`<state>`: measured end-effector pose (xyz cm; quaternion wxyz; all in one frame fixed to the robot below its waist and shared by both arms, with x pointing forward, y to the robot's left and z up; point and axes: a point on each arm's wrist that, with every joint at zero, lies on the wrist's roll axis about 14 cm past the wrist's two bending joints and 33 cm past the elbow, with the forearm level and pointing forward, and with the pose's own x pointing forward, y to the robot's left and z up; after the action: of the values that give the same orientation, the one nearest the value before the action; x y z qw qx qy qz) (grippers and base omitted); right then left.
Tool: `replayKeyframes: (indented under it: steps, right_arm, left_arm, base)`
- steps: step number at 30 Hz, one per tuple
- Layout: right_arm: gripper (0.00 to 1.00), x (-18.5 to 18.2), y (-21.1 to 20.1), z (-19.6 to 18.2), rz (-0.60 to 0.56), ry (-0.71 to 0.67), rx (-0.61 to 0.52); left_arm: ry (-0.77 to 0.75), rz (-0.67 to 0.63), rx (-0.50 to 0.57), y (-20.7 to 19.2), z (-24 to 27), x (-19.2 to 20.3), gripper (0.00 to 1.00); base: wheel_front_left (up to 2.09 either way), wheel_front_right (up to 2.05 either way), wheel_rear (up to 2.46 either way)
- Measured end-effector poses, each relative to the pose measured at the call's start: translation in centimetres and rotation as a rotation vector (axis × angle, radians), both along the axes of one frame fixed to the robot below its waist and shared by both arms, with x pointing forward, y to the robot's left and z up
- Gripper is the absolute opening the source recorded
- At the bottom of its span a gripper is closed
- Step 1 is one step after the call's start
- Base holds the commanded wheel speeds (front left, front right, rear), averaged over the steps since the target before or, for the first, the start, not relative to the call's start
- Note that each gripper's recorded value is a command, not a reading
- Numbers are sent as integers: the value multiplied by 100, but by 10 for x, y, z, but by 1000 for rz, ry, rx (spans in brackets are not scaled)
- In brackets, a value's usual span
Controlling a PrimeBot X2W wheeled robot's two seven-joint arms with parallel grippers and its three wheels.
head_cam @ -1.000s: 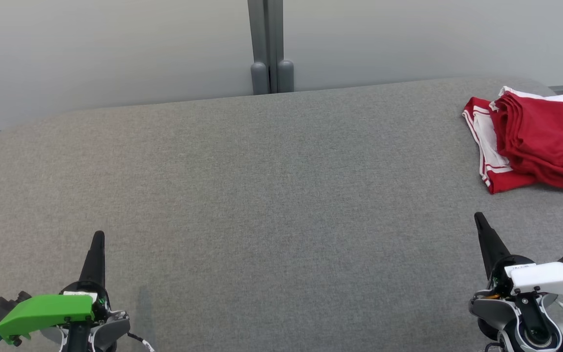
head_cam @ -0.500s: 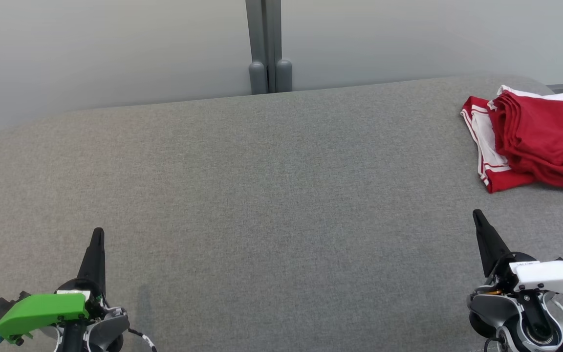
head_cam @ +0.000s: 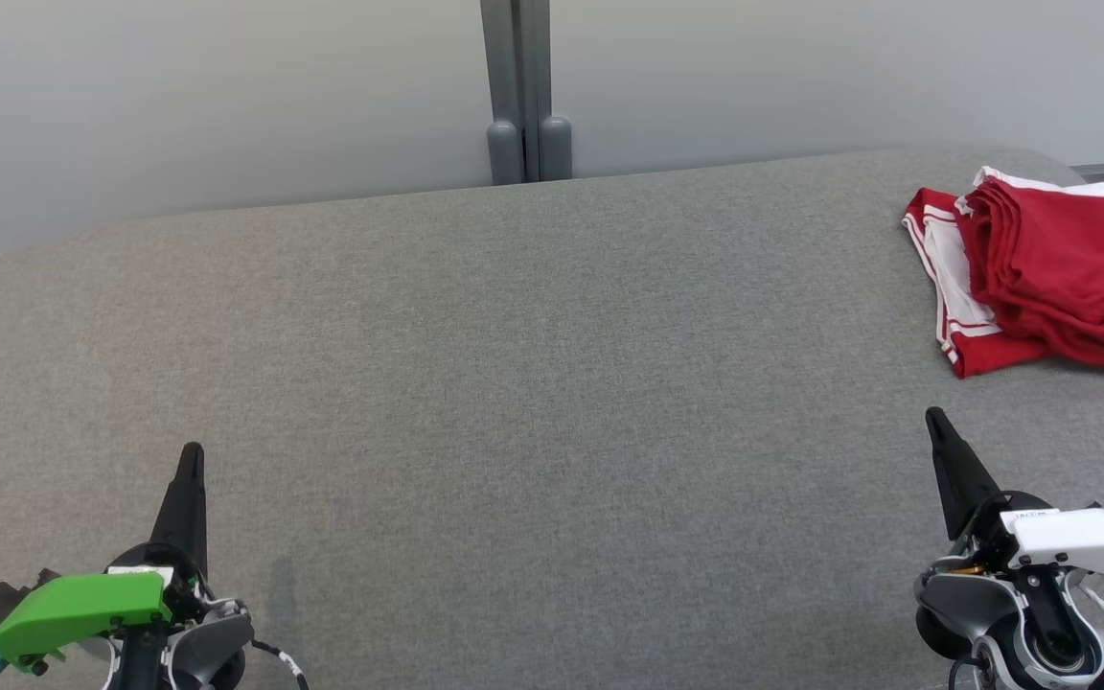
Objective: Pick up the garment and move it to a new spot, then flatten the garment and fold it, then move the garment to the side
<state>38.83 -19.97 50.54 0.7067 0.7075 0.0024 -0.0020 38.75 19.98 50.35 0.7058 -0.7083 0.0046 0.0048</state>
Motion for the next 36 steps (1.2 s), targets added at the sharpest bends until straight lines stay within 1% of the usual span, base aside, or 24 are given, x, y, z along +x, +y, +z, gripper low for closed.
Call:
replayKeyframes:
  steps: [36]
  right_arm:
    - [0, 0, 0, 0, 0, 0, 0]
  left_arm:
    - [0, 0, 0, 0, 0, 0, 0]
  base:
    - [0, 0, 0]
